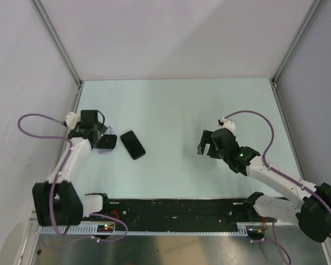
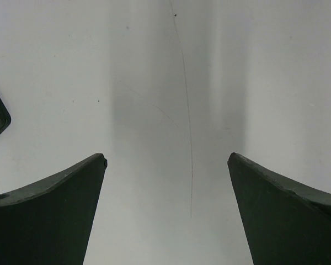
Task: Put the phone into the phone case
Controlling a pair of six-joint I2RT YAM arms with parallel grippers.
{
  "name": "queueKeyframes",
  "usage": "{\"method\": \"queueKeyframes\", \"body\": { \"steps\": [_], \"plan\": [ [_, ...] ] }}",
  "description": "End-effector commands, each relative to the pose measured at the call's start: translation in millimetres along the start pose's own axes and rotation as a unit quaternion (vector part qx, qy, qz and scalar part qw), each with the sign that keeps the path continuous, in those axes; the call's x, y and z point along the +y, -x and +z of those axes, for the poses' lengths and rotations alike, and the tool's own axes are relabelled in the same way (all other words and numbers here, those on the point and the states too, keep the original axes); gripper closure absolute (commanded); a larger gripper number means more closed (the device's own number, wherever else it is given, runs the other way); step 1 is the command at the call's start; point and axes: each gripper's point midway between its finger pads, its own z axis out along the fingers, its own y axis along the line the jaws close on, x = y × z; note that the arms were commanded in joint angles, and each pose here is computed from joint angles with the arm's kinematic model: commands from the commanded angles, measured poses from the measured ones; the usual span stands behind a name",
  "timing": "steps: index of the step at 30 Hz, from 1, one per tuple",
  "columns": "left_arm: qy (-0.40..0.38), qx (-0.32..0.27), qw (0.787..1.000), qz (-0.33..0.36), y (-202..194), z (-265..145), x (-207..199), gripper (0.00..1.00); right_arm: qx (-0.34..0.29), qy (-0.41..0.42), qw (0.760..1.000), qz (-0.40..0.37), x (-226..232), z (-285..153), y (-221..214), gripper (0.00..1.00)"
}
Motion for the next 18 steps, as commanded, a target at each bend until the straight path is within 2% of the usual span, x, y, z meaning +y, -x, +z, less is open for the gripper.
{"method": "queueKeyframes", "body": {
  "steps": [1, 9, 18],
  "plan": [
    [0.049, 0.021, 0.995, -0.079, 18.6, 27.6, 9.9, 0.02, -0.011, 0.034, 0.999, 0.002, 19.1, 2.7, 13.0, 0.0],
    [0.102, 0.016, 0.985, -0.142, 35.0, 60.9, 2.9, 0.02, 0.001, 0.046, 0.999, -0.002, 23.0, 3.2, 9.0, 0.0],
    [0.154, 0.036, 0.974, -0.159, 29.5, 92.1, 1.5, 0.02, 0.013, 0.066, 0.998, 0.007, 24.0, 2.9, 6.7, 0.0]
  ]
}}
